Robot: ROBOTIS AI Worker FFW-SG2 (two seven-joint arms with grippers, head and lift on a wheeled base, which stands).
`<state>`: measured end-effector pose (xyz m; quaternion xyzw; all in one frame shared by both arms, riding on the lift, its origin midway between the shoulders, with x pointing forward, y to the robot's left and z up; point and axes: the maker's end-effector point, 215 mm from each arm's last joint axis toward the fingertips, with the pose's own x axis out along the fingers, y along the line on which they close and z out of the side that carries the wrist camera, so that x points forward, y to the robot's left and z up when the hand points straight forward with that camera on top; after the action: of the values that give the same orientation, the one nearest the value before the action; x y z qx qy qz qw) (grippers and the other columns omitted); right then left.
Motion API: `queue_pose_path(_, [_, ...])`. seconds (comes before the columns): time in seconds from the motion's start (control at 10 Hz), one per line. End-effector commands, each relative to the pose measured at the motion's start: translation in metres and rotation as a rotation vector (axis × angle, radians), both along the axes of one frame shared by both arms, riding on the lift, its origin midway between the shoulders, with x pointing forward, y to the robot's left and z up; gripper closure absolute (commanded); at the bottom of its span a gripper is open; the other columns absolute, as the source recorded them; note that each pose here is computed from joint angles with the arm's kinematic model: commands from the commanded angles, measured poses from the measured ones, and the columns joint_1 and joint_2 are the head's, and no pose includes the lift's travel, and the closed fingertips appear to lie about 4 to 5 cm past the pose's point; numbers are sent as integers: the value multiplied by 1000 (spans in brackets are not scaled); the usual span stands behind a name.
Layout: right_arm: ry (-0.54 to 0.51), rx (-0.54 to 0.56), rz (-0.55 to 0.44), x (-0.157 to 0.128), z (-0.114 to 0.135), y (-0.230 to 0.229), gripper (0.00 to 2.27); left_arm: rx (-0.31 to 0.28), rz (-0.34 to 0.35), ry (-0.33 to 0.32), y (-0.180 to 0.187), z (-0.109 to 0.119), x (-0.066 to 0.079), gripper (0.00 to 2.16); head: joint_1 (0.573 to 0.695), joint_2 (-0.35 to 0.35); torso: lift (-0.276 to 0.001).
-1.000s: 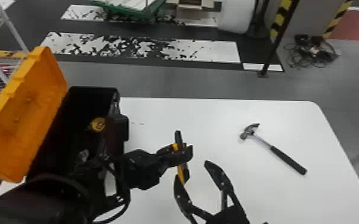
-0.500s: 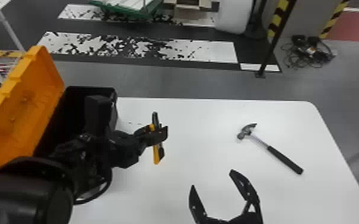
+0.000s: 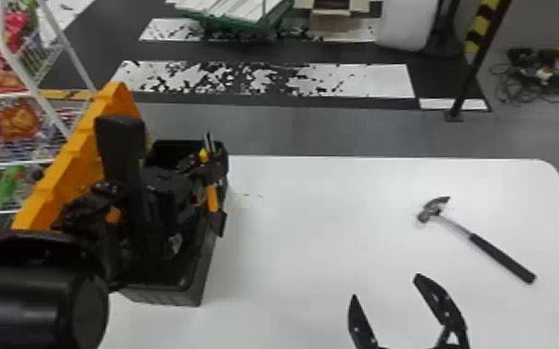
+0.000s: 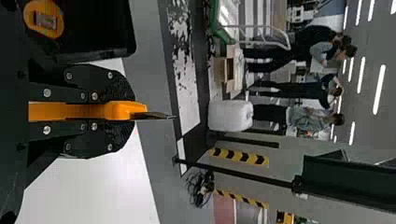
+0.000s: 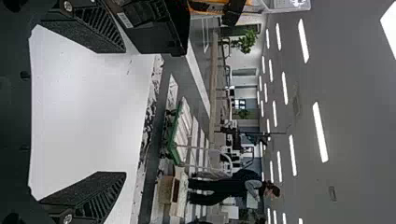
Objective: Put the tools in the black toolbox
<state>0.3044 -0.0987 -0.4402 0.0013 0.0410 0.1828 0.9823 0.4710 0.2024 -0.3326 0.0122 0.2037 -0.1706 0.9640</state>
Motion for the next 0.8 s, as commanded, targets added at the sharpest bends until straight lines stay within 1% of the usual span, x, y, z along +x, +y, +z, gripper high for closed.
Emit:
queue_pose_path(0.0, [1, 1, 0, 1, -1, 0, 80, 36, 67, -23, 35, 9, 8, 2081, 695, 145, -39])
queue_pose_path(0.2, [1, 0, -2, 1, -1, 0, 80, 47, 119, 17, 55, -20, 13, 2037, 695, 198, -39])
queue_pose_path(0.3, [0, 0, -2, 2, -1, 0, 87, 55, 141, -8, 60, -27, 20, 1531, 695, 217, -39])
queue_pose_path(0.4, [1, 1, -4, 1, -1, -1, 87, 58, 152, -18, 64, -34, 24, 734, 695, 229, -39])
queue_pose_path(0.5, [0, 2, -8, 1, -1, -2, 87, 63, 166, -12, 67, -40, 24, 66, 695, 233, -39])
queue_pose_path(0.6, [2, 2, -23, 2, -1, -5, 87, 69, 184, -4, 70, -44, 23, 19, 695, 235, -39])
queue_pose_path(0.7, [0, 1, -35, 4, -1, -8, 87, 71, 190, -6, 72, -44, 22, 19, 695, 238, -39])
